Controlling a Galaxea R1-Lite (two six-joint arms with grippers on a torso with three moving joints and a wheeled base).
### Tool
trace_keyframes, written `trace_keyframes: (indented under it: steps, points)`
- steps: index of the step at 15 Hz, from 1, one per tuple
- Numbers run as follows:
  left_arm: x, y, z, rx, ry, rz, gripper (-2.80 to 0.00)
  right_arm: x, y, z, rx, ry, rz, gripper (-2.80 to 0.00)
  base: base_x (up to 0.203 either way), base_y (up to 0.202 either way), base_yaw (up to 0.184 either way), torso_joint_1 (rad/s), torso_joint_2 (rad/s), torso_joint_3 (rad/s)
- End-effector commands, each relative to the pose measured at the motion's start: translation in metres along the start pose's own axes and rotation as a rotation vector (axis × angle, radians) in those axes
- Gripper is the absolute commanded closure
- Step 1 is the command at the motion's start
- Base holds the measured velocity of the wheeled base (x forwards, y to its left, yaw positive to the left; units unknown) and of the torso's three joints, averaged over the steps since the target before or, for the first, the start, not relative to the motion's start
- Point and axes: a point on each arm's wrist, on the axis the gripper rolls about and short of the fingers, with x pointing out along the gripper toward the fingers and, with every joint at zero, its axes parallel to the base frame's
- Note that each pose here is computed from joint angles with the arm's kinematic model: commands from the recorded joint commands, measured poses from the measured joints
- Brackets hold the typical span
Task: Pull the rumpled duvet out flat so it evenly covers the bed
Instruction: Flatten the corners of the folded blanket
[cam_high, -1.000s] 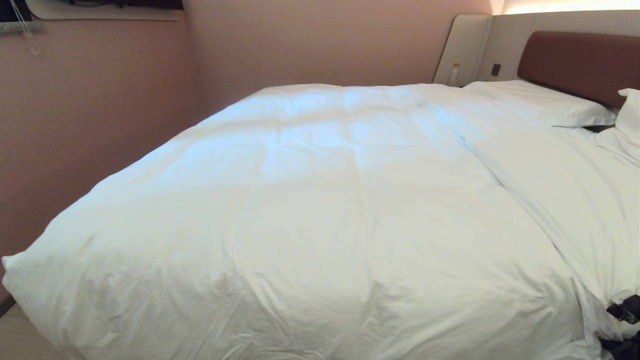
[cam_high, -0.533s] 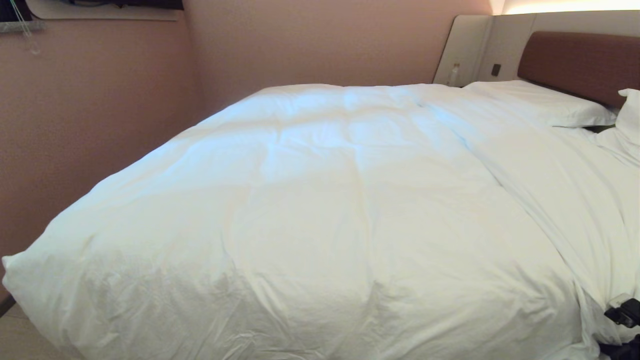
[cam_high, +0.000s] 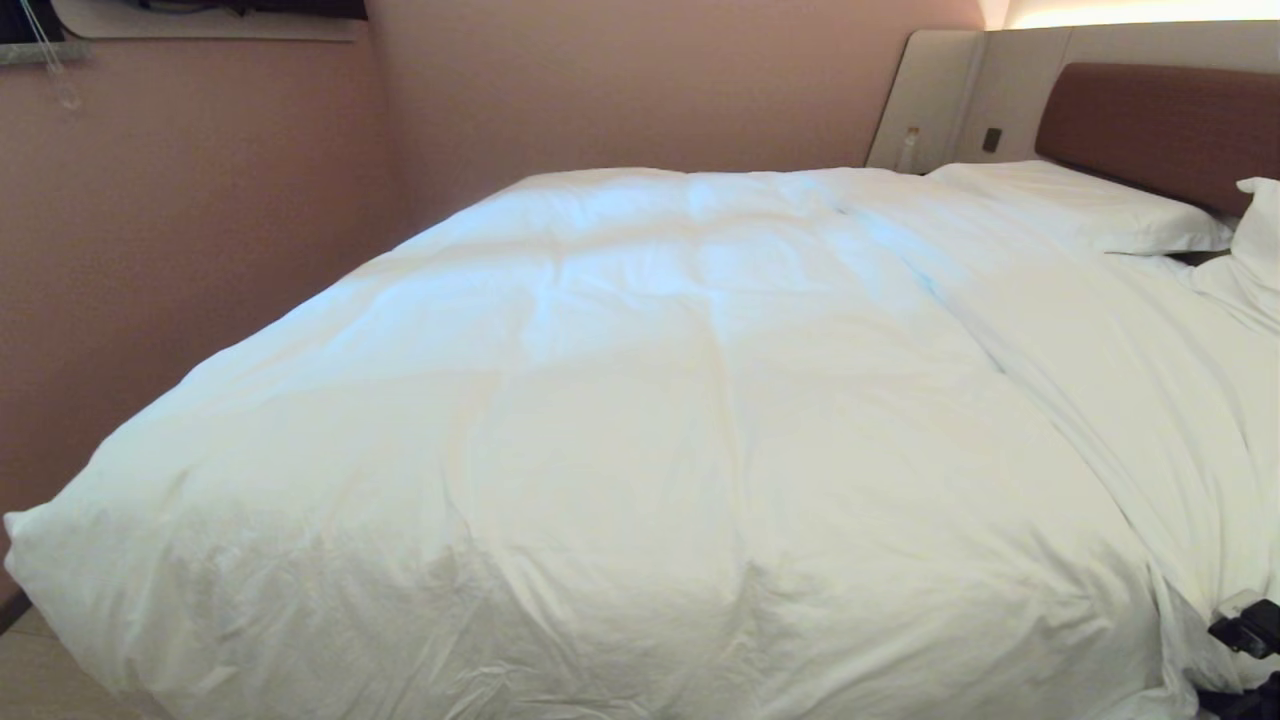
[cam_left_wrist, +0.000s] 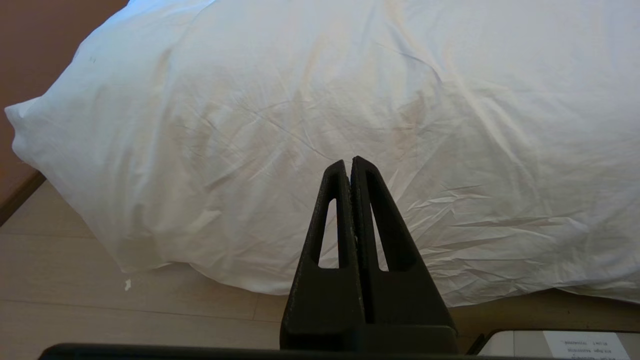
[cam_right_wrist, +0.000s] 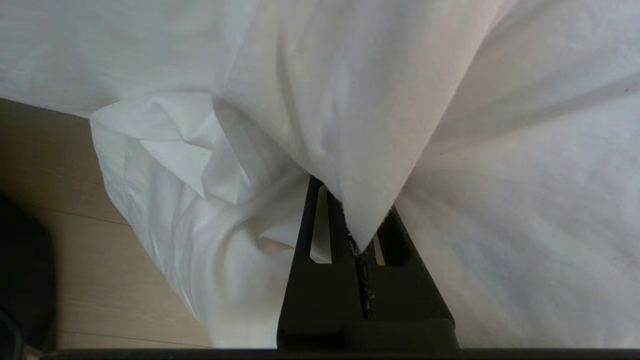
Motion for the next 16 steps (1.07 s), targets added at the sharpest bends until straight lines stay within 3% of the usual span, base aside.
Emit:
trace_keyframes:
  steps: [1,2,7,12,14,16]
  points:
    - [0.000,0.000,0.000,0.000,0.000,0.001,0.00,0.001,-0.001,0.000,-0.004,-0.005,-0.001,0.00,0.000,0.000,0.000,0.000,0.00,0.000]
    - [0.000,0.000,0.000,0.000,0.000,0.001,0.00,0.000,-0.001,0.001,-0.003,-0.007,-0.001,-2.80,0.000,0.000,0.000,0.000,0.00,0.000]
    - [0.000,0.000,0.000,0.000,0.000,0.001,0.00,-0.023,0.010,0.005,-0.021,-0.034,-0.036,-2.80,0.000,0.000,0.000,0.000,0.00,0.000]
    - [0.000,0.000,0.000,0.000,0.000,0.000,0.00,-0.079,0.021,0.028,-0.079,-0.138,-0.172,-2.80,0.000,0.000,0.000,0.000,0.00,0.000]
    - [0.000,0.000,0.000,0.000,0.000,0.001,0.00,-0.111,0.023,0.042,-0.064,-0.178,-0.217,-2.80,0.000,0.000,0.000,0.000,0.00,0.000]
    - [0.000,0.000,0.000,0.000,0.000,0.000,0.00,-0.140,0.009,0.065,-0.011,-0.187,-0.221,-2.80,0.000,0.000,0.000,0.000,0.00,0.000]
